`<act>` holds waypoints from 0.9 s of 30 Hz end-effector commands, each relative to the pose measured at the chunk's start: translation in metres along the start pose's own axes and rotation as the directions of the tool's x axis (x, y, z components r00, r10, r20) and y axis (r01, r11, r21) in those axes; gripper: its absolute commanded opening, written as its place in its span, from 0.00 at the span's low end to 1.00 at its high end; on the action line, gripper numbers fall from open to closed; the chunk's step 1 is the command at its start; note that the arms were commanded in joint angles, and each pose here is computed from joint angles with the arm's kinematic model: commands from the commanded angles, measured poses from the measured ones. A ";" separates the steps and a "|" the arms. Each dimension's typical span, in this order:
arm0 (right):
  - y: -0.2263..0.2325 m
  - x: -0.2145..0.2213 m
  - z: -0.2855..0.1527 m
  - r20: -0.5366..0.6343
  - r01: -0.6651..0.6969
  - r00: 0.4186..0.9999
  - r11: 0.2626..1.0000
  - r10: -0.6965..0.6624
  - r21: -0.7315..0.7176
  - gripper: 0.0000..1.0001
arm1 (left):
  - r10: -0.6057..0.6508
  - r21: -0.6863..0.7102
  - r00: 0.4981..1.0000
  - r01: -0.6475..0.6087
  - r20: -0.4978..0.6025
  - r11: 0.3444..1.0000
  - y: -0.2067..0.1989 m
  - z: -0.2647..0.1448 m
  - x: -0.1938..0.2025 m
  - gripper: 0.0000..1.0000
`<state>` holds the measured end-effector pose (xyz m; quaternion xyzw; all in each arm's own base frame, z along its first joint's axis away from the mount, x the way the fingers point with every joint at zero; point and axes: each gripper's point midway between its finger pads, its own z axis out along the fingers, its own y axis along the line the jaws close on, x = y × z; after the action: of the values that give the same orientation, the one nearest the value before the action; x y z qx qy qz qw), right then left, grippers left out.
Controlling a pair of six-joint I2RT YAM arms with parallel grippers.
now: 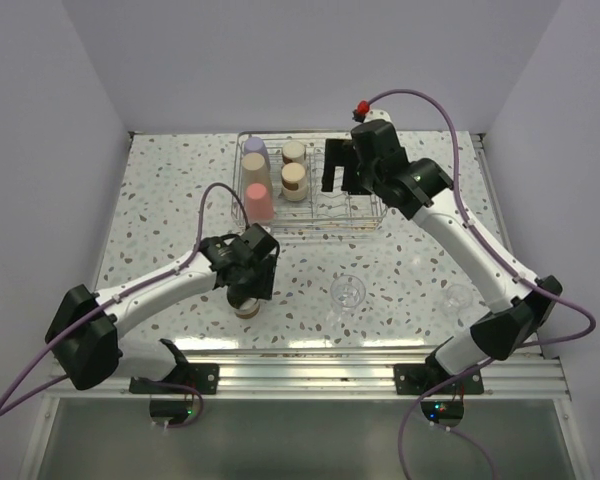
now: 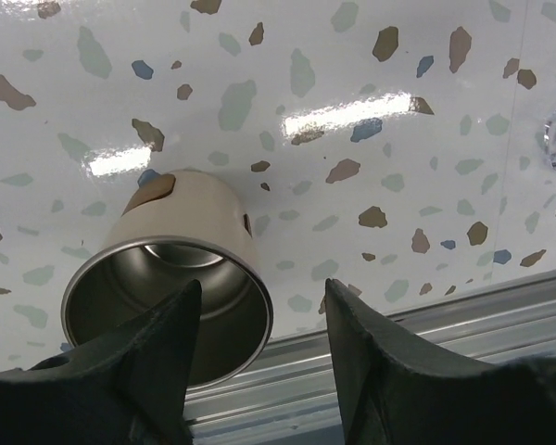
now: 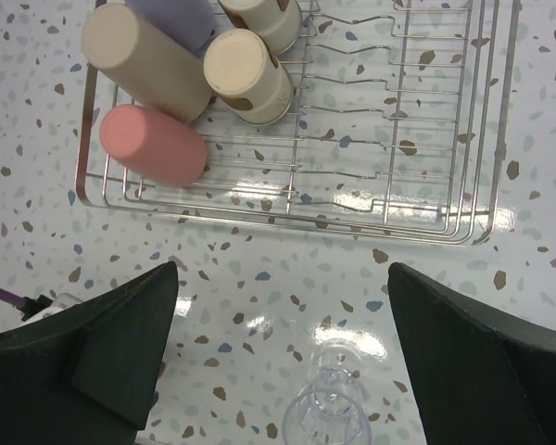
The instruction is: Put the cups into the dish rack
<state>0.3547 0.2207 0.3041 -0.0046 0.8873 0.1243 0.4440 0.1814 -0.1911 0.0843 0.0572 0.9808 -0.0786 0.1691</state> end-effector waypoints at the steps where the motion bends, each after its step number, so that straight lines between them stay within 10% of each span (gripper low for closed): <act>1: -0.007 -0.003 -0.015 0.022 -0.004 1.000 1.000 0.004 -0.001 0.98 | 0.004 -0.009 0.999 -0.004 0.035 1.000 -0.002 0.006 -0.005 0.56; 9: -0.019 0.007 -0.018 0.016 0.006 1.000 0.999 -0.006 0.031 0.98 | 0.025 -0.005 0.999 -0.025 0.022 1.000 -0.001 0.013 -0.002 0.42; 13: -0.027 0.015 -0.021 0.011 0.009 1.000 0.999 -0.009 0.047 0.98 | 0.041 -0.007 0.999 -0.041 0.015 0.999 -0.001 0.015 -0.001 0.00; 27: -0.028 -0.007 -0.048 0.069 0.014 0.998 0.999 -0.017 0.034 0.98 | 0.074 0.022 0.971 -0.081 0.227 0.996 -0.039 -0.082 -0.098 0.00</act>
<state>0.3263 0.1892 0.2923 -0.0068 0.8955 0.0924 0.4352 0.2306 -0.2233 0.1629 0.0785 0.9610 -0.0941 0.2477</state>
